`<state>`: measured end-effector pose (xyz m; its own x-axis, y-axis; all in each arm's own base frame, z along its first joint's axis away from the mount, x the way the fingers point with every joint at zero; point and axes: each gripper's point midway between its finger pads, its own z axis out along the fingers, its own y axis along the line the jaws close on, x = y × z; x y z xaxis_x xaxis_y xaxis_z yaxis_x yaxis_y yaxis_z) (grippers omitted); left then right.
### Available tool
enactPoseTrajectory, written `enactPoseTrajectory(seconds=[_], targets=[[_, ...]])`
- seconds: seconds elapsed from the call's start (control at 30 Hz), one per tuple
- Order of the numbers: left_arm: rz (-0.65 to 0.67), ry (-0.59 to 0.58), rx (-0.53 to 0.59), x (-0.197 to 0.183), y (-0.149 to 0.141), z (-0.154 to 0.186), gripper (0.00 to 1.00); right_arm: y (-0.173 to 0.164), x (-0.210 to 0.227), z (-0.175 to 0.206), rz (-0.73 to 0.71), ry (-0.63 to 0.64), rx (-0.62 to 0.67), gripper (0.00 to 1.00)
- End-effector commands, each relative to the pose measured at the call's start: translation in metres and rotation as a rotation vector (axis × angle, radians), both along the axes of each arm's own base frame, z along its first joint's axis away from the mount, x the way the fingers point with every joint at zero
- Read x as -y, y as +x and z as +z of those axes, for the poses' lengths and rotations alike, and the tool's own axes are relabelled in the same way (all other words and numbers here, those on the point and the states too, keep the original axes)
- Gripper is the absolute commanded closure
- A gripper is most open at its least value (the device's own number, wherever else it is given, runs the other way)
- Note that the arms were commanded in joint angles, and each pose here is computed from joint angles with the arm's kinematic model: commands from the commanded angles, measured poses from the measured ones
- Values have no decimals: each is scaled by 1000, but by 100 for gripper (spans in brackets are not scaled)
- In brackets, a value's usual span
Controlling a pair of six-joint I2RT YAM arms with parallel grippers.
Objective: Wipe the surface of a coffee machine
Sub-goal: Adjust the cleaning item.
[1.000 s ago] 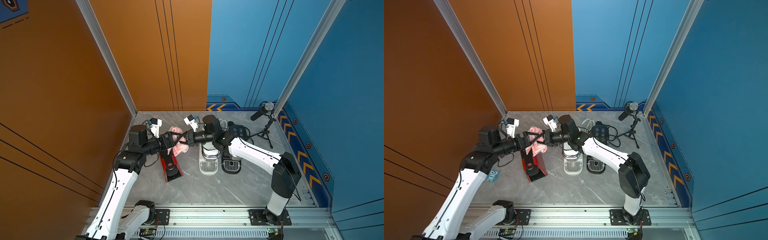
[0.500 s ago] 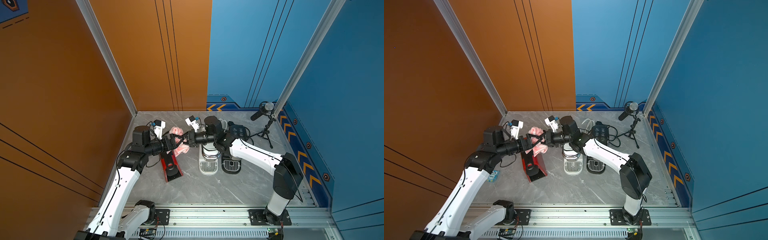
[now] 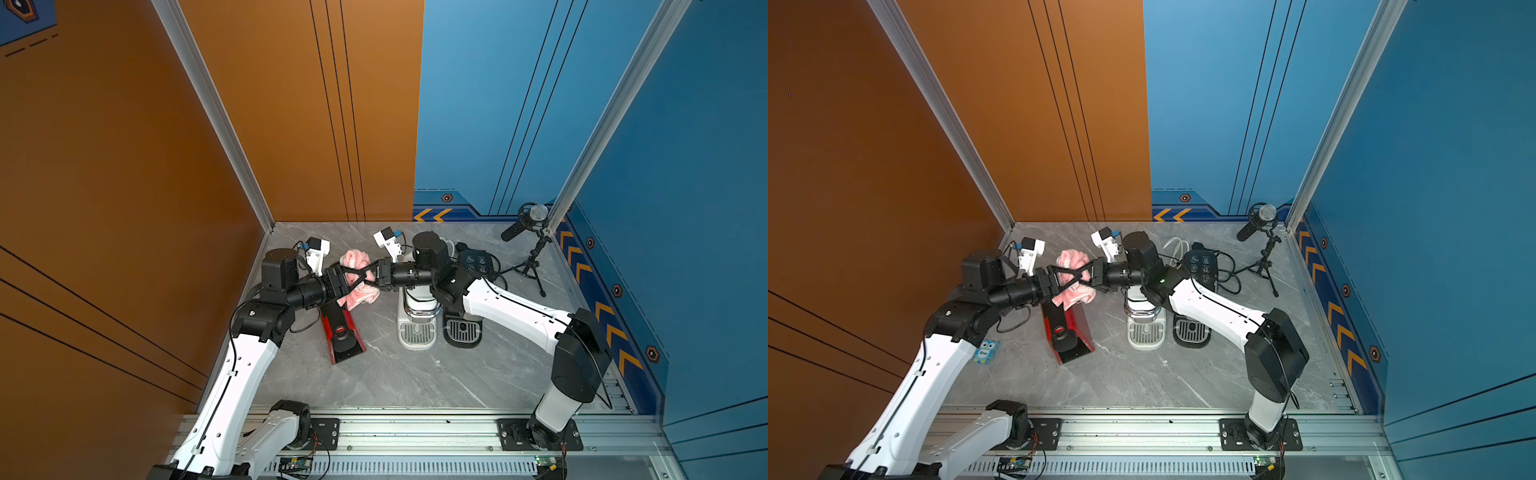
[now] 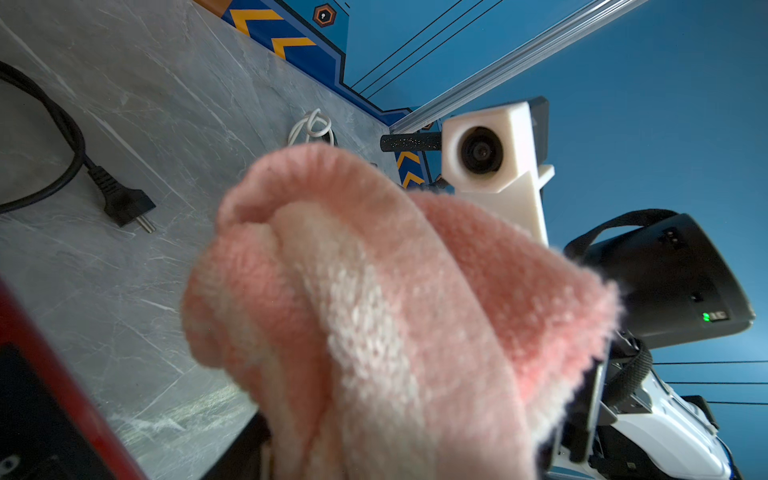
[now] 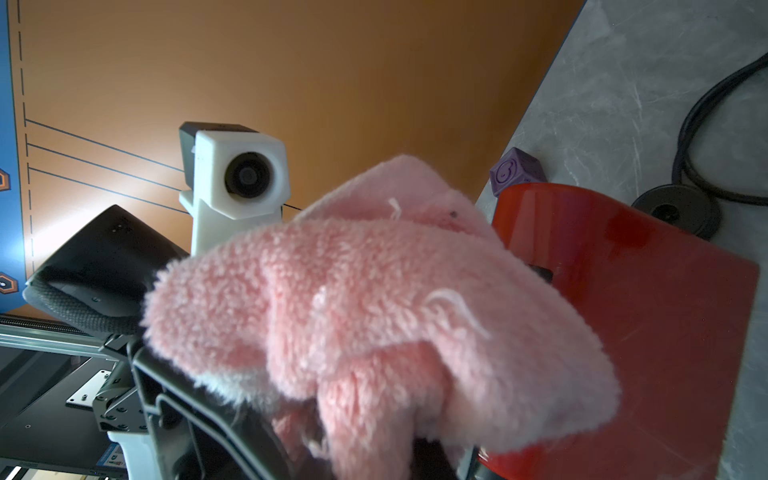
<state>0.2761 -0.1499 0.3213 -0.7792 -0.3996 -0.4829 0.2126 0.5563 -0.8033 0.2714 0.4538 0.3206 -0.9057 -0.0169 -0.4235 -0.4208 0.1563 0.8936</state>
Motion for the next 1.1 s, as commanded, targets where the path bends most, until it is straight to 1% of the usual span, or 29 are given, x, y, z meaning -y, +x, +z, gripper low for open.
enactPoseTrajectory(seconds=[0.0,0.03,0.2,0.3,0.33,0.43,0.57,0.6,0.7,0.73,0.8,0.83,0.87,0.9,0.93,0.97,1.03,1.07], targets=[[57,-28,131,-8,16,40,35,-41,-10,-6,124,-13,16,100],[57,-33,130,-8,17,41,33,-42,-11,-6,125,-12,16,100],[56,-43,158,-8,17,51,33,-45,-13,-5,133,-7,20,100],[48,-54,157,-6,17,52,38,-48,-15,-7,143,-6,19,100],[36,-61,155,-4,17,51,46,-48,-16,-7,142,-6,17,100],[20,-69,151,1,14,48,73,-46,-17,-6,134,3,19,100],[4,-73,178,3,8,54,96,-43,-19,1,128,18,29,100],[-5,-75,188,4,5,56,100,-42,-19,1,126,17,29,100],[2,-67,213,2,0,58,100,-38,-22,-2,118,9,23,97],[27,-58,222,-1,0,58,100,-37,-24,-4,116,4,20,92],[142,-36,218,-21,4,49,100,-36,-25,-11,114,-22,13,69],[213,-12,209,-35,6,40,100,-35,-25,-19,109,-51,11,63],[279,36,179,-51,7,27,100,-33,-22,-26,97,-83,18,61],[318,75,148,-63,6,16,100,-31,-18,-33,82,-123,27,58],[349,115,121,-74,6,5,100,-29,-12,-43,59,-181,44,53],[382,140,86,-83,6,-5,100,-27,-2,-54,25,-254,69,50],[419,173,44,-95,5,-19,100,-25,13,-67,-19,-357,105,46],[463,203,6,-106,4,-28,100,-22,21,-73,-46,-408,116,44]])
